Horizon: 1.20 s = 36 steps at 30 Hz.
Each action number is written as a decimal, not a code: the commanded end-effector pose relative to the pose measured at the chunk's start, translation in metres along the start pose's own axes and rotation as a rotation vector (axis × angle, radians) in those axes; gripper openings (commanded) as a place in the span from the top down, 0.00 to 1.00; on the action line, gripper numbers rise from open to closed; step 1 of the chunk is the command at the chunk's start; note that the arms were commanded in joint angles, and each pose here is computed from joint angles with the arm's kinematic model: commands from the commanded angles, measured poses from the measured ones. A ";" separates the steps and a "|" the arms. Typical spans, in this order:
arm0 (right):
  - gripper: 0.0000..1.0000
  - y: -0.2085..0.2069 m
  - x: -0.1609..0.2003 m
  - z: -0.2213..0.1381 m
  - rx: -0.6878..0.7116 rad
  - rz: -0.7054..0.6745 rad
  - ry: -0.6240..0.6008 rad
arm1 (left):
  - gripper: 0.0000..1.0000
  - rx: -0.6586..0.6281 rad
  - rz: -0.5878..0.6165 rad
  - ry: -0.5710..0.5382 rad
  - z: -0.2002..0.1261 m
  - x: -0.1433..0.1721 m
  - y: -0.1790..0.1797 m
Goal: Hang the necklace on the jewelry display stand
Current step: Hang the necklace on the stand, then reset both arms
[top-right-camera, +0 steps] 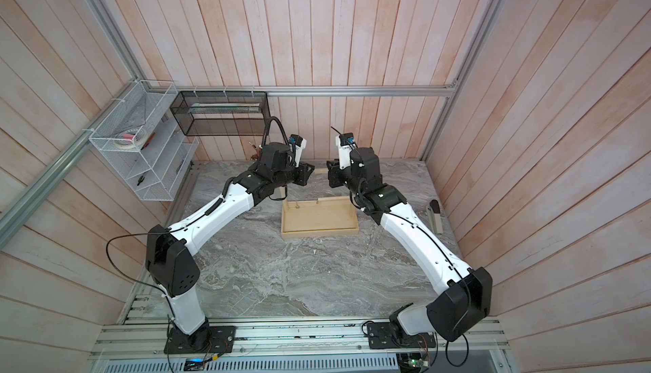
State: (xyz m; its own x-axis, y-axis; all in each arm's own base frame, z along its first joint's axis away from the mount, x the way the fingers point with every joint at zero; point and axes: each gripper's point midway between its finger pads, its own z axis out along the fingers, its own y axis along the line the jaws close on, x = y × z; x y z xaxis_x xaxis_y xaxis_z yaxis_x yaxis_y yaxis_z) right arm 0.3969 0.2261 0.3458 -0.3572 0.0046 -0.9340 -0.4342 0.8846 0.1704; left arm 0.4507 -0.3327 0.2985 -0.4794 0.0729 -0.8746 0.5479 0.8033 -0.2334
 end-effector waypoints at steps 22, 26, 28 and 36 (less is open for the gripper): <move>0.02 -0.211 0.134 -0.111 0.690 0.002 -0.377 | 0.00 -0.387 -0.204 -0.001 -0.143 0.115 0.171; 0.02 -0.235 0.151 -0.110 0.826 -0.032 -0.288 | 0.00 -0.496 -0.180 -0.112 -0.153 0.126 0.212; 0.02 -0.237 0.165 -0.109 0.799 -0.028 -0.322 | 0.00 -0.510 -0.164 -0.158 -0.154 0.134 0.222; 0.03 -0.248 0.200 -0.100 0.766 -0.024 -0.389 | 0.00 -0.594 0.037 -0.260 -0.162 0.153 0.241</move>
State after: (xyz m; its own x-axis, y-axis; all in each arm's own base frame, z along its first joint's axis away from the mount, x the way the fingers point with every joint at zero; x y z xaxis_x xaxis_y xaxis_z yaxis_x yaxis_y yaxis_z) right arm 0.3471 -0.0397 0.1108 -0.1813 0.0199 -0.9832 0.3084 0.9505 -0.0376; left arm 0.3916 -0.0434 0.1487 -0.4334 -0.0589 -0.8993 0.0528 0.9945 -0.0906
